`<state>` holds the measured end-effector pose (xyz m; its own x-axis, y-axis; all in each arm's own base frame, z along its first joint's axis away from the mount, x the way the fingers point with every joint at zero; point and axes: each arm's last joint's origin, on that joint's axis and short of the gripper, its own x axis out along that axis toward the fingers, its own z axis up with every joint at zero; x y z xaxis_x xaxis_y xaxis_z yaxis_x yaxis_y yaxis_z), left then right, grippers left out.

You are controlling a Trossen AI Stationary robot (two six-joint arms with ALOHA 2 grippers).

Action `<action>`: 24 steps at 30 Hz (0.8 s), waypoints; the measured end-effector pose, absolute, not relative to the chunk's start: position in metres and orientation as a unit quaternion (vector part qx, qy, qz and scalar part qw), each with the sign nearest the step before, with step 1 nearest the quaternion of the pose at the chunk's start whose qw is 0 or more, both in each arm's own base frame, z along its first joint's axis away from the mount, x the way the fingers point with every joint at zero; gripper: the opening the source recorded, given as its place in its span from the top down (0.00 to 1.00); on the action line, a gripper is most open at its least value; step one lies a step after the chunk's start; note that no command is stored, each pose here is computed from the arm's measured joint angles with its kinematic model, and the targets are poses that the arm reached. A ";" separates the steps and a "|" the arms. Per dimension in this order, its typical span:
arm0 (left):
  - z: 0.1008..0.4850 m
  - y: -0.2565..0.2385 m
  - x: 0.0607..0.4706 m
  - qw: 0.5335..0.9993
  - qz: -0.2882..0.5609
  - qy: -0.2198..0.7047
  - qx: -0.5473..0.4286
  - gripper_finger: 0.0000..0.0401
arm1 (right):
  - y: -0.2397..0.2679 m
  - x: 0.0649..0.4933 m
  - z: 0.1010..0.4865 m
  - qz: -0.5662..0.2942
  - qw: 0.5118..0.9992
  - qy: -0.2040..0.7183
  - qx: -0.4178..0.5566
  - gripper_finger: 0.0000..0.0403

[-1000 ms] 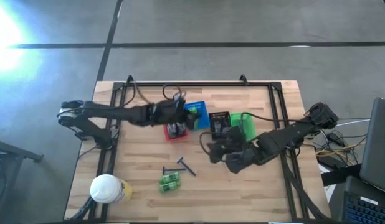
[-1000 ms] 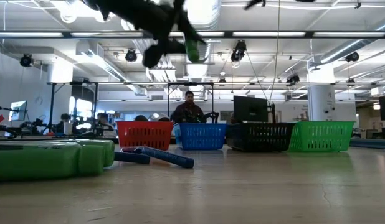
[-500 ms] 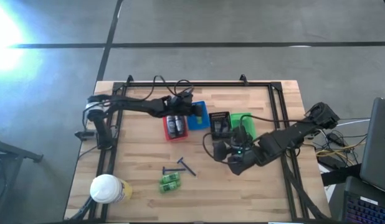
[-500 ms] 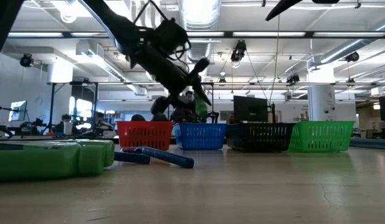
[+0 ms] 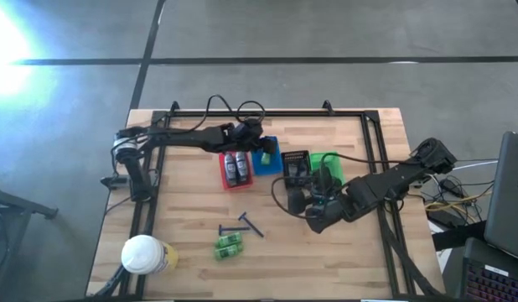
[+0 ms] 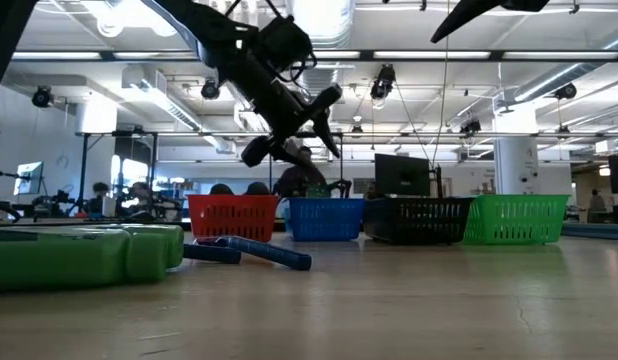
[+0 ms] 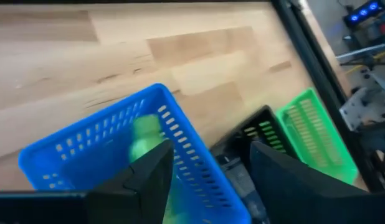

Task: Pick & Place Travel size toiletries
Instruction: Put the green shampoo into the blue bin

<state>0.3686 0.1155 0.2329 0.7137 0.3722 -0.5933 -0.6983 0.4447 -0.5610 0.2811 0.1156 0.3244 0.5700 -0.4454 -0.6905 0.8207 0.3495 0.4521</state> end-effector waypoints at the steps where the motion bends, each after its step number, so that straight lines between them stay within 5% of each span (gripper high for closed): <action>1: 0.235 0.114 0.368 0.831 0.320 0.195 -0.411 0.46 | 0.115 0.281 0.324 -0.401 0.789 0.233 0.402 0.19; 9: 0.265 0.090 0.358 0.874 0.262 0.205 -0.354 0.46 | 0.104 0.286 0.325 -0.397 0.800 0.257 0.368 0.20; 16: 0.297 0.023 0.321 0.912 0.108 0.315 -0.241 0.46 | 0.083 0.304 0.325 -0.325 0.818 0.323 0.348 0.25; 24: 0.282 -0.055 0.272 0.917 0.020 0.379 -0.125 0.46 | 0.076 0.315 0.324 -0.296 0.828 0.328 0.346 0.28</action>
